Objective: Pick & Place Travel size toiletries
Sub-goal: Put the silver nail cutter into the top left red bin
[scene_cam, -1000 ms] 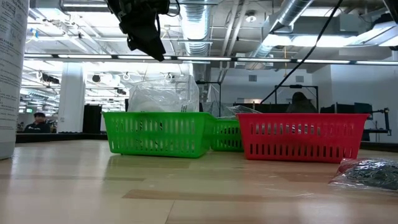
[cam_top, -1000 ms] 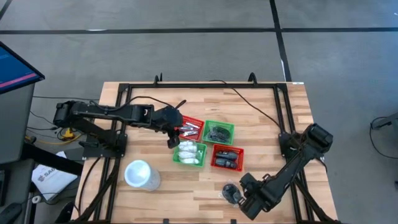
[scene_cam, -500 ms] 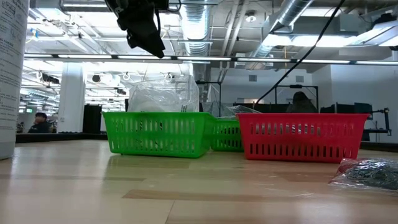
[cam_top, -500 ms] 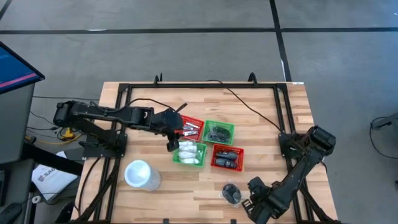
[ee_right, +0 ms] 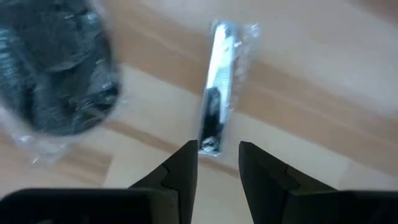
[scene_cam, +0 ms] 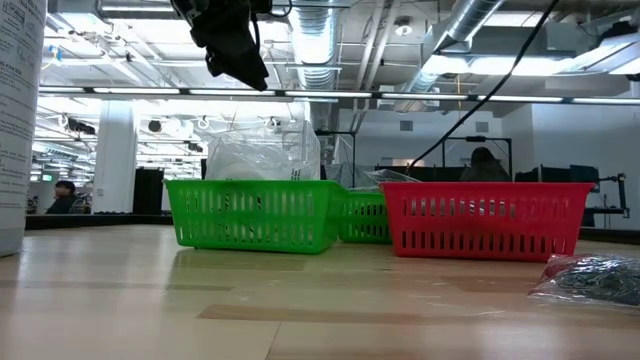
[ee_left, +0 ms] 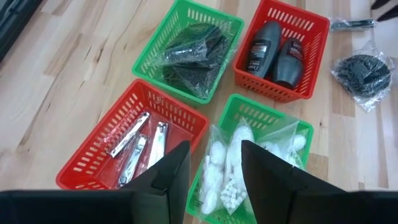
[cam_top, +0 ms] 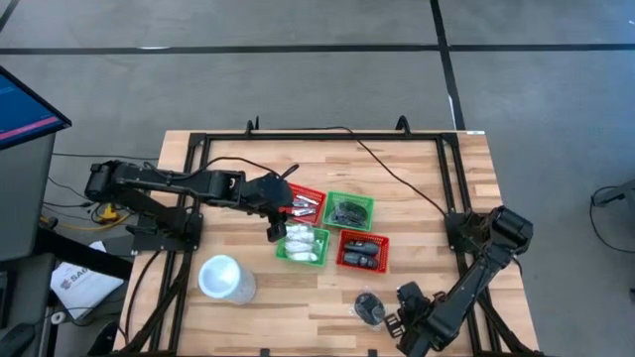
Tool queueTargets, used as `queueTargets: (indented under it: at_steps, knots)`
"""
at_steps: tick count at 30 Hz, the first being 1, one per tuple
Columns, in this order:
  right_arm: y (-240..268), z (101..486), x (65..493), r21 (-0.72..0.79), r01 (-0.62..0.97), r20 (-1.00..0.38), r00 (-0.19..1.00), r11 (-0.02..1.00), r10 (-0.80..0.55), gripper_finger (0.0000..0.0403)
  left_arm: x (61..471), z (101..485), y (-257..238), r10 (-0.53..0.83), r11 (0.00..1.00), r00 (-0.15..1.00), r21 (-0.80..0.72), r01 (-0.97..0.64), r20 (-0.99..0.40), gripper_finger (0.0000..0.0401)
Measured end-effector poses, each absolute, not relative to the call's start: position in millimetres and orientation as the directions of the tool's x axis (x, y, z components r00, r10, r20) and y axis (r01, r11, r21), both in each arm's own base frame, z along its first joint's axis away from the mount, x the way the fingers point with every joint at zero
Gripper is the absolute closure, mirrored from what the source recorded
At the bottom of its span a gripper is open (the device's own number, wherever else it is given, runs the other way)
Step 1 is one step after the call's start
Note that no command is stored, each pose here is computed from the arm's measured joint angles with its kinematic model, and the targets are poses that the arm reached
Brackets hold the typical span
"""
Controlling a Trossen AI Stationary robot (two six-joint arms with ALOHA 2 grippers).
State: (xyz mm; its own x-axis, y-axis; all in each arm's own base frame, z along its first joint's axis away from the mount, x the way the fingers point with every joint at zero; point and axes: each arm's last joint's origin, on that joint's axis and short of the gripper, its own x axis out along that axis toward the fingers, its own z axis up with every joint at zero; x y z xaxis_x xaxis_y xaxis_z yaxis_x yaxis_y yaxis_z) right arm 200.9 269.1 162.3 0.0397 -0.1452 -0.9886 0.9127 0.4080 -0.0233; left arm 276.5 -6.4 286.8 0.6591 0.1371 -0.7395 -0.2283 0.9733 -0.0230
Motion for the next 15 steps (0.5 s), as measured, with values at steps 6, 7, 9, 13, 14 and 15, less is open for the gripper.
queueTargets:
  at_steps: [6, 7, 9, 13, 14, 15]
  knots:
    - [273.4, 162.0, 201.7, 0.032, 0.909, -0.985, 0.099, 0.416, -0.140, 0.0294, 277.0, 287.2, -6.4, 0.137, 0.973, 0.664, -0.025, -0.228, -0.735, 0.0270]
    - [274.3, 159.3, 202.6, 0.029, 0.909, -0.985, 0.096, 0.415, -0.143, 0.0294, 277.1, 287.3, -6.4, 0.137, 0.973, 0.665, -0.025, -0.228, -0.734, 0.0270]
    - [274.1, 156.0, 202.1, 0.016, 0.910, -0.984, 0.087, 0.415, -0.155, 0.0294, 277.2, 287.4, -6.4, 0.136, 0.973, 0.666, -0.026, -0.228, -0.733, 0.0270]
    - [274.4, 151.2, 203.9, 0.005, 0.911, -0.984, 0.078, 0.412, -0.161, 0.0294, 277.7, 287.8, -6.5, 0.134, 0.974, 0.671, -0.029, -0.226, -0.729, 0.0270]
    - [273.5, 151.4, 203.2, -0.006, 0.911, -0.983, 0.070, 0.412, -0.169, 0.0294, 277.8, 287.9, -6.5, 0.133, 0.974, 0.672, -0.030, -0.226, -0.728, 0.0270]
    - [273.7, 151.9, 203.5, 0.000, 0.911, -0.984, 0.074, 0.411, -0.165, 0.0294, 278.0, 288.0, -6.6, 0.133, 0.974, 0.674, -0.031, -0.226, -0.727, 0.0270]
